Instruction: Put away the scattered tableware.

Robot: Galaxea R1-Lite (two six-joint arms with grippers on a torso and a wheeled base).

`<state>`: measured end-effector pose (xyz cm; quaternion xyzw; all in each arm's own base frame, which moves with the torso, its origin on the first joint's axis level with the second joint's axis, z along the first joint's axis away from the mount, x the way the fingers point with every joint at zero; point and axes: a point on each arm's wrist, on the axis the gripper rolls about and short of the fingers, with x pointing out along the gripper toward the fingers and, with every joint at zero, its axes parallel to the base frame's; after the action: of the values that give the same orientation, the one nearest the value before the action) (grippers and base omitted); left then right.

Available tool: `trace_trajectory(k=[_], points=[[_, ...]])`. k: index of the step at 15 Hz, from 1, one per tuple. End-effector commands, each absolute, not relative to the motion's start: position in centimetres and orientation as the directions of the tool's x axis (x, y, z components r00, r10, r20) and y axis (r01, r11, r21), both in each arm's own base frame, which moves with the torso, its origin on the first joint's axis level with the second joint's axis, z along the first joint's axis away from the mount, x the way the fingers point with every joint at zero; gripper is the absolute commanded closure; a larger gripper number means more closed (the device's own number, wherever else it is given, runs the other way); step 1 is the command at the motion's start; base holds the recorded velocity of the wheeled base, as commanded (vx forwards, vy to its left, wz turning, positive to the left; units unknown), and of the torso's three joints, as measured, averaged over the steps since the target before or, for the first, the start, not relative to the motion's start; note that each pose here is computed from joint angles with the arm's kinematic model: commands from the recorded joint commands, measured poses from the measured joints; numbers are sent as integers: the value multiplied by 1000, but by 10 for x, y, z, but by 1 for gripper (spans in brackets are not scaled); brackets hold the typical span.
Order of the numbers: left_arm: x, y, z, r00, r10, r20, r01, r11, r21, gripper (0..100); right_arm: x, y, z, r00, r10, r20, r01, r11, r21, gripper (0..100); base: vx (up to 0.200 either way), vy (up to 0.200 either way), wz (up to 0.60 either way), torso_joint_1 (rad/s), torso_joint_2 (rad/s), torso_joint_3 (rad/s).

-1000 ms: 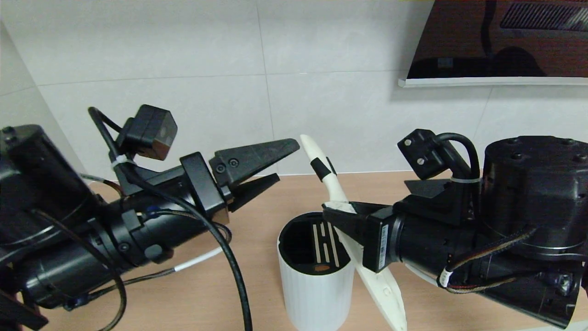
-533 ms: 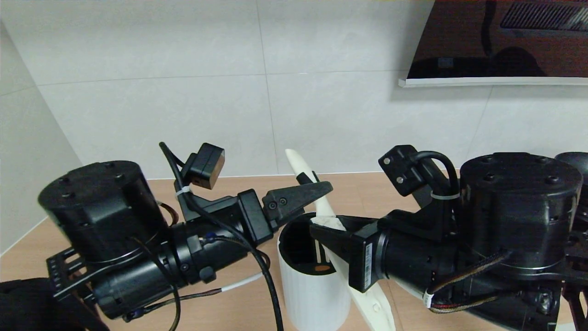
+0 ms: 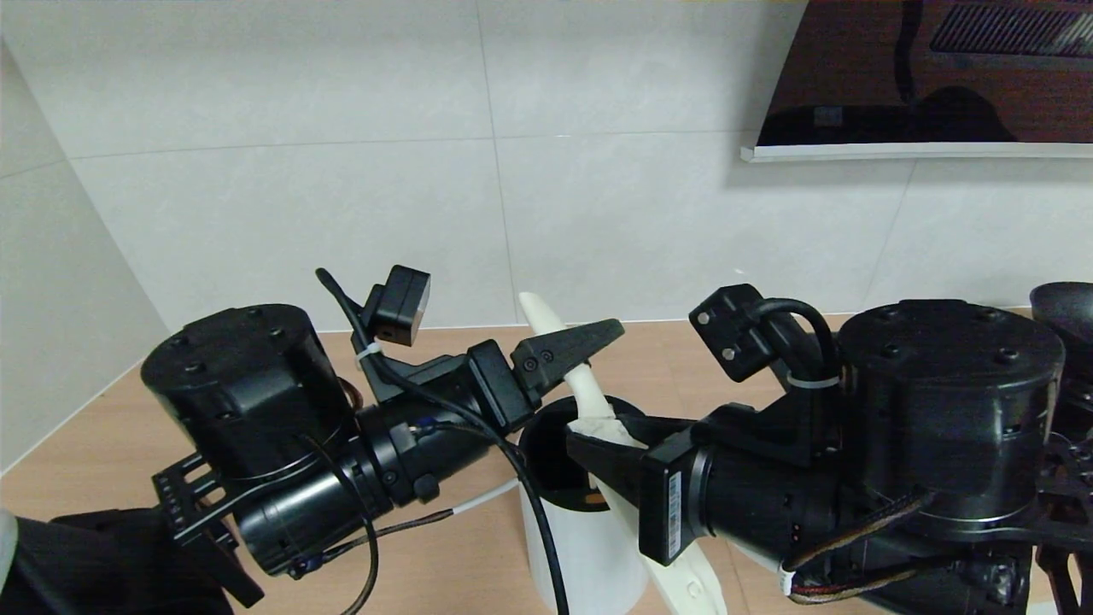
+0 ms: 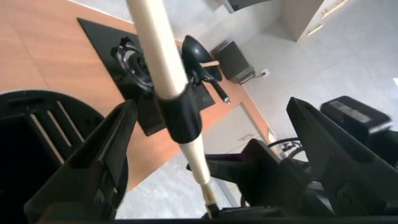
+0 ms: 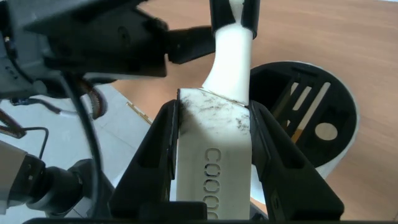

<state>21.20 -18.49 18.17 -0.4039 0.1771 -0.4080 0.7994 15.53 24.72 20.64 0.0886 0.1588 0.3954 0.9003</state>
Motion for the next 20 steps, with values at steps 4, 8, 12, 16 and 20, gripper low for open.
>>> trace_trajectory(k=[4, 8, 12, 16, 20], points=[[214, -186, 177, 606, -795, 31, 500, 350, -792, 100, 155, 248, 205, 636, 740, -219, -684, 672, 284, 100, 0, 0, 0, 0, 0, 0], [218, -188, 174, 622, -782, 23, 487, 364, -794, 100, 155, 247, 205, 636, 740, -219, -684, 672, 284, 100, 0, 0, 0, 0, 0, 0], [218, -188, 175, 622, -782, 24, 488, 364, -794, 100, 154, 246, 205, 635, 740, -221, -684, 672, 284, 100, 0, 0, 0, 0, 0, 0], [218, -188, 175, 622, -782, 24, 488, 364, -794, 100, 154, 246, 205, 635, 740, -221, -684, 672, 284, 100, 0, 0, 0, 0, 0, 0], [217, -188, 176, 622, -782, 29, 491, 361, -793, 100, 154, 246, 205, 637, 739, -219, -683, 673, 284, 0, 0, 0, 0, 0, 0, 0]])
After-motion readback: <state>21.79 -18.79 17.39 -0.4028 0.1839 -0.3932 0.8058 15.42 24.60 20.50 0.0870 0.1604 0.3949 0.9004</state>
